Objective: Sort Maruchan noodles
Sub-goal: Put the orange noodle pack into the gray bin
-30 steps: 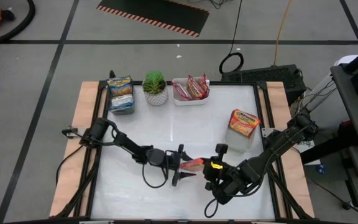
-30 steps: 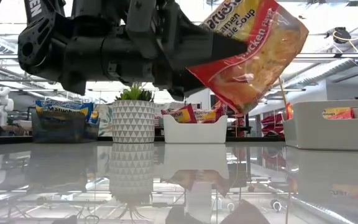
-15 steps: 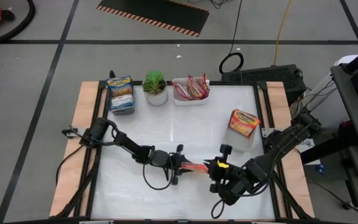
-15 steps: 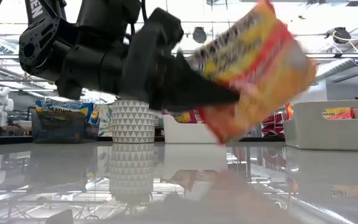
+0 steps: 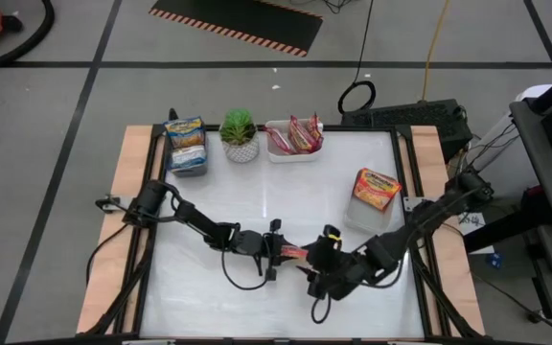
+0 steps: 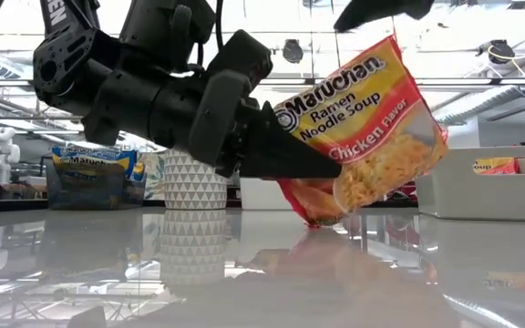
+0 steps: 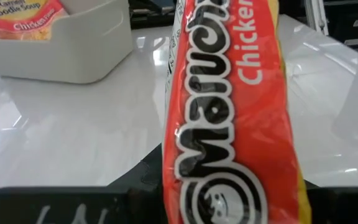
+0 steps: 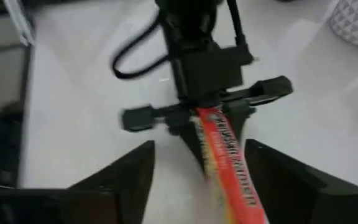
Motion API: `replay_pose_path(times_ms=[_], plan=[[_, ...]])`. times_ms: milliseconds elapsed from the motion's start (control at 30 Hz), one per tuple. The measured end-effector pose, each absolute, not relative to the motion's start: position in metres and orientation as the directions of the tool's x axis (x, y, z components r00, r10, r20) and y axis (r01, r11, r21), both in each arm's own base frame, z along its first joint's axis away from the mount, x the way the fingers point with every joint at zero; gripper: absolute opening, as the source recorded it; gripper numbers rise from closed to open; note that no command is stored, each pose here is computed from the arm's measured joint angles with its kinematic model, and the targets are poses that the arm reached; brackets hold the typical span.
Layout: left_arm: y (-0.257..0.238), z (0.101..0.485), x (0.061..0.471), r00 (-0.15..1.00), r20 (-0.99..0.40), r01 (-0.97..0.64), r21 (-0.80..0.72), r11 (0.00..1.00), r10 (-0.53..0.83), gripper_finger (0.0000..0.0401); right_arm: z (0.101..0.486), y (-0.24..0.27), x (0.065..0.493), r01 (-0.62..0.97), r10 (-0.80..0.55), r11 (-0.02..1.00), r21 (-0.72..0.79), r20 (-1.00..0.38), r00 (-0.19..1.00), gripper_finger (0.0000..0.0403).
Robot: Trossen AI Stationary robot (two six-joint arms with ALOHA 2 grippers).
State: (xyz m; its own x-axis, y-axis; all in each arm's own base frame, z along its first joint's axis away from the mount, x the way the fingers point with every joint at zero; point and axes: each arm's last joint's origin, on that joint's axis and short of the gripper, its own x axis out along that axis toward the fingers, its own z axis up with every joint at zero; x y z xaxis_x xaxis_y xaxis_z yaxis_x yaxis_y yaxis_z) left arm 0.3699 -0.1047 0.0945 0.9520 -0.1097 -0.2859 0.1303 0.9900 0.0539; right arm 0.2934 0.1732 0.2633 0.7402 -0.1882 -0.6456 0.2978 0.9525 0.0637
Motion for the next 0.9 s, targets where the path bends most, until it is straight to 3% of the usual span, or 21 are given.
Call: replay_pose_path(times_ms=[233,900], plan=[[-0.105,0.095,0.370,0.953,-0.284,0.133,0.065,0.989,-0.110,0.0114,0.249,0.163,0.303,0.208,-0.230,0.972,-0.114,-0.659,0.716,0.0297],[-0.101,0.092,0.370,0.943,-0.317,0.121,0.050,0.991,-0.099,0.0113,0.216,0.142,0.310,0.193,-0.185,0.977,-0.085,-0.789,0.586,0.0294]])
